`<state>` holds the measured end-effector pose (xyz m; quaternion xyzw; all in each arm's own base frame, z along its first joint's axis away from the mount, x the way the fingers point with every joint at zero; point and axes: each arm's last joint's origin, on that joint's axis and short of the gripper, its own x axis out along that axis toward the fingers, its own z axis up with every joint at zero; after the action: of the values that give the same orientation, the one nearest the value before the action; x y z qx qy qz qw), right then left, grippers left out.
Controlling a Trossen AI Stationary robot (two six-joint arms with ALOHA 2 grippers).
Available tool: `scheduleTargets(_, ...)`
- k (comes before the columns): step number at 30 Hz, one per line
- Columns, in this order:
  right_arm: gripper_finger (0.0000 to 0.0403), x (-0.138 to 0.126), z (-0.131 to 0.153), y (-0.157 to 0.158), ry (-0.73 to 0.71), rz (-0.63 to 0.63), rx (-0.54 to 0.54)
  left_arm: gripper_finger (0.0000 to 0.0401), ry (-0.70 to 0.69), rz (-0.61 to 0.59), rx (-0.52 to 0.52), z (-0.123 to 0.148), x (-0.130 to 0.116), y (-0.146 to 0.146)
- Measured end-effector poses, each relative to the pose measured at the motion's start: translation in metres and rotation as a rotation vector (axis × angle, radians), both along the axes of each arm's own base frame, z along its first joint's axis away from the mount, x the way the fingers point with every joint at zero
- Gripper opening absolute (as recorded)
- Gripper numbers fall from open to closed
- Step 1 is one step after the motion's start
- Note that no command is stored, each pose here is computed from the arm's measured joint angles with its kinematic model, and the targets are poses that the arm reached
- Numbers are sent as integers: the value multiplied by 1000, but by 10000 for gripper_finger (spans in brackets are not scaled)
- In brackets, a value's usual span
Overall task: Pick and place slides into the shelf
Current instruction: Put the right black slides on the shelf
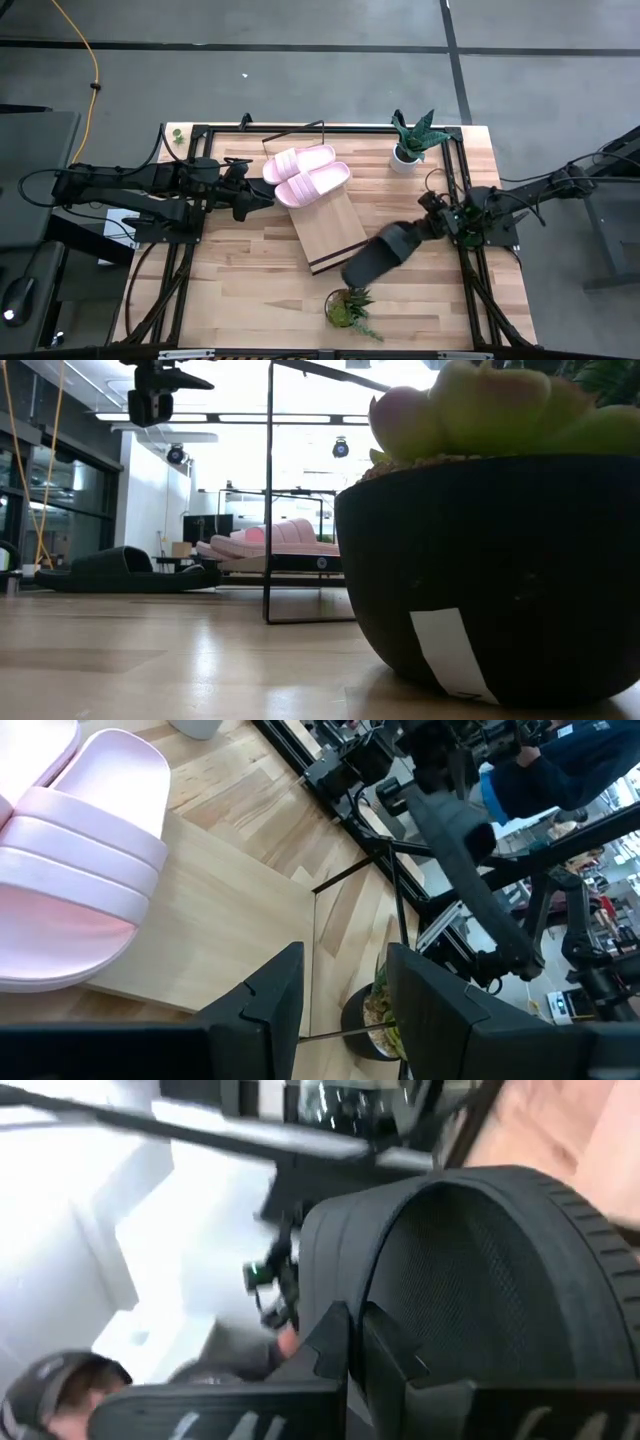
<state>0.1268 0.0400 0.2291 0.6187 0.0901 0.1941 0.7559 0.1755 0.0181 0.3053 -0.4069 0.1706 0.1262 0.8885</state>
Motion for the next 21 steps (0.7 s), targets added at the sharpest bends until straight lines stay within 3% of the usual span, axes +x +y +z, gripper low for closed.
scheduleTargets(5,0,0,7,-3,-71,-106,23,133,1,-3,7,0,0,0)
scheduleTargets(14,0,5,6,-7,-20,-284,81,133,3,-10,16,0,0,0)
scheduleTargets(21,0,22,29,-14,54,-330,-25,133,3,-42,12,0,0,-1)
